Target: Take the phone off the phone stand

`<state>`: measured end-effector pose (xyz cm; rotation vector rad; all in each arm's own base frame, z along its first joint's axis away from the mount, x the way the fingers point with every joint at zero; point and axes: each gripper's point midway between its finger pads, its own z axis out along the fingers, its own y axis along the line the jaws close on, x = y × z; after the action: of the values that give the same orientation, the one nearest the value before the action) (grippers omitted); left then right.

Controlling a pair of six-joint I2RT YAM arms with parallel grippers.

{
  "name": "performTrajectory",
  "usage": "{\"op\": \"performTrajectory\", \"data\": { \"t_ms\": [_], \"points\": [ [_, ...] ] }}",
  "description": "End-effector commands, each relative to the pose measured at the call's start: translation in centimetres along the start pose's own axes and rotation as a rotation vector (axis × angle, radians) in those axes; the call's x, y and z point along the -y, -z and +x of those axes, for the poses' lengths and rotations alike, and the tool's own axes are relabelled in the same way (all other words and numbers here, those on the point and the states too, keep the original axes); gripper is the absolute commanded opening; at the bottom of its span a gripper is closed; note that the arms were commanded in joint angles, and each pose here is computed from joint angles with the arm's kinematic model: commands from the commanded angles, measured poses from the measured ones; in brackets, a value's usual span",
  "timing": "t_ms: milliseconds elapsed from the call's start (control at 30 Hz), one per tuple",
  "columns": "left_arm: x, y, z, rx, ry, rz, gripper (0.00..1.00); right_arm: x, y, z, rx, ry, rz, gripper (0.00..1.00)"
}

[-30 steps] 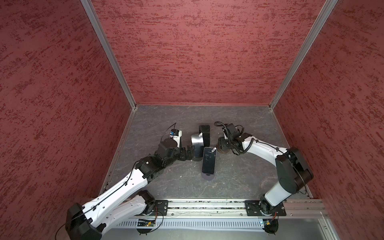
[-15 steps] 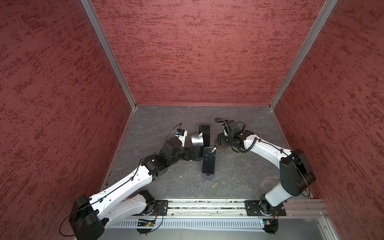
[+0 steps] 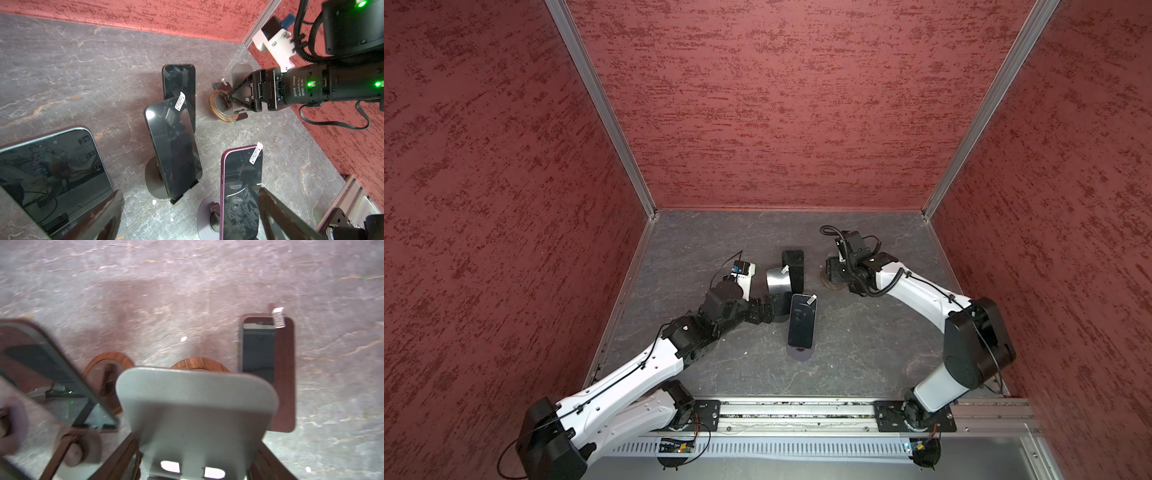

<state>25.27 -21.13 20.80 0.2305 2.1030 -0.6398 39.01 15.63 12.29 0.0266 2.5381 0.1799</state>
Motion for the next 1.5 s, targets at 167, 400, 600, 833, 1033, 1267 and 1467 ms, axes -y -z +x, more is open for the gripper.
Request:
{"op": "performTrajectory", "data": {
  "t_ms": [167, 400, 600, 833, 1033, 1267, 1467],
  "points": [
    [0.6, -1.0, -1.5, 0.052, -0.065, 0.014, 0.99, 4.5, 0.0, -6.1, 0.091, -0.068, 0.049, 0.53],
    [1.1, -1.8, -1.8, 0.036, -0.1, 0.026, 0.99, 7.9, -0.6, -9.0, 0.108, -0.118, 0.084, 0.53],
    [1.2, -1.9, -1.8, 0.041, -0.096, 0.043, 0.99, 11.1, -1.9, -10.7, 0.113, -0.156, 0.121, 0.53],
    [1.1, -1.5, -1.9, 0.04, -0.104, 0.038, 0.99, 14.3, -4.1, -11.2, 0.102, -0.201, 0.149, 0.53],
    [0.9, -1.3, -1.9, 0.046, -0.097, 0.036, 1.0, 16.6, -5.5, -11.2, 0.09, -0.23, 0.177, 0.54],
    [0.9, -1.3, -2.0, 0.044, -0.091, 0.034, 0.99, 18.3, -6.6, -11.0, 0.081, -0.243, 0.193, 0.54],
    [0.9, -1.3, -2.2, 0.047, -0.086, 0.034, 0.99, 18.8, -7.4, -10.6, 0.067, -0.244, 0.197, 0.55]
  ]
}}
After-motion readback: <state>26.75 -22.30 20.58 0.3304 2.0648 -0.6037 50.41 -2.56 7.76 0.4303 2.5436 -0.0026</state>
